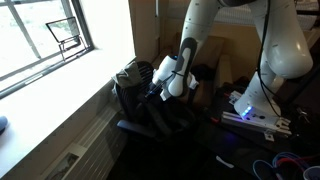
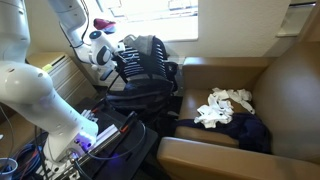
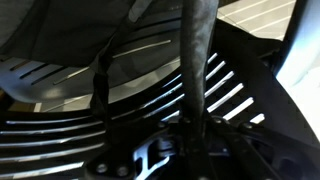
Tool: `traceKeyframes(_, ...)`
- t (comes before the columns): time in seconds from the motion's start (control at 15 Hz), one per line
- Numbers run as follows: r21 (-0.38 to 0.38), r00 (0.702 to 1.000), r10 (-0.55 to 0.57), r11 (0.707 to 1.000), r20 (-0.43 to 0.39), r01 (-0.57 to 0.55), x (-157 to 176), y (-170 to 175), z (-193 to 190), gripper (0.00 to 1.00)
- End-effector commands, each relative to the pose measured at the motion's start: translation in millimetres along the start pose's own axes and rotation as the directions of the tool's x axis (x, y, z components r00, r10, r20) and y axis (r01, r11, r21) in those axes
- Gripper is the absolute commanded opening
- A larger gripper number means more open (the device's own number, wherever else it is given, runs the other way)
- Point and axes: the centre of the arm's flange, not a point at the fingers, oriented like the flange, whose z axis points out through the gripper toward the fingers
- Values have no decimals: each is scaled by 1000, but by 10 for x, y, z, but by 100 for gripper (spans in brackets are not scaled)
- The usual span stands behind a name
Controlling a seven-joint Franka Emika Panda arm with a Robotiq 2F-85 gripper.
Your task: Take them bag and put it on the chair
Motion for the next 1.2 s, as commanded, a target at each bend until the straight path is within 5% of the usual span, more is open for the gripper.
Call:
traceKeyframes(0.0, -3, 1000, -6, 1000, 11, 6, -2, -24, -85, 9)
traceKeyframes(0.13, -4, 1000, -7, 1000, 21, 7, 5, -37, -85, 9)
traceKeyframes(0.2, -52, 998, 14, 999, -56, -17, 10, 13, -164, 2)
traceKeyframes(0.47, -49, 965, 165, 983, -204, -179, 204, 136, -1096, 2)
traceKeyframes(0.73, 0, 877, 349, 929, -331, -370, 395, 100, -1907, 2)
traceKeyframes(0.93, 55, 771, 499, 851, -397, -522, 296, 245, -2452, 2)
traceKeyframes(1.0, 34, 823, 466, 875, -325, -482, 628, 306, -1980, 2)
traceKeyframes(1.13, 47, 820, 472, 874, -323, -484, 619, 333, -2106, 9)
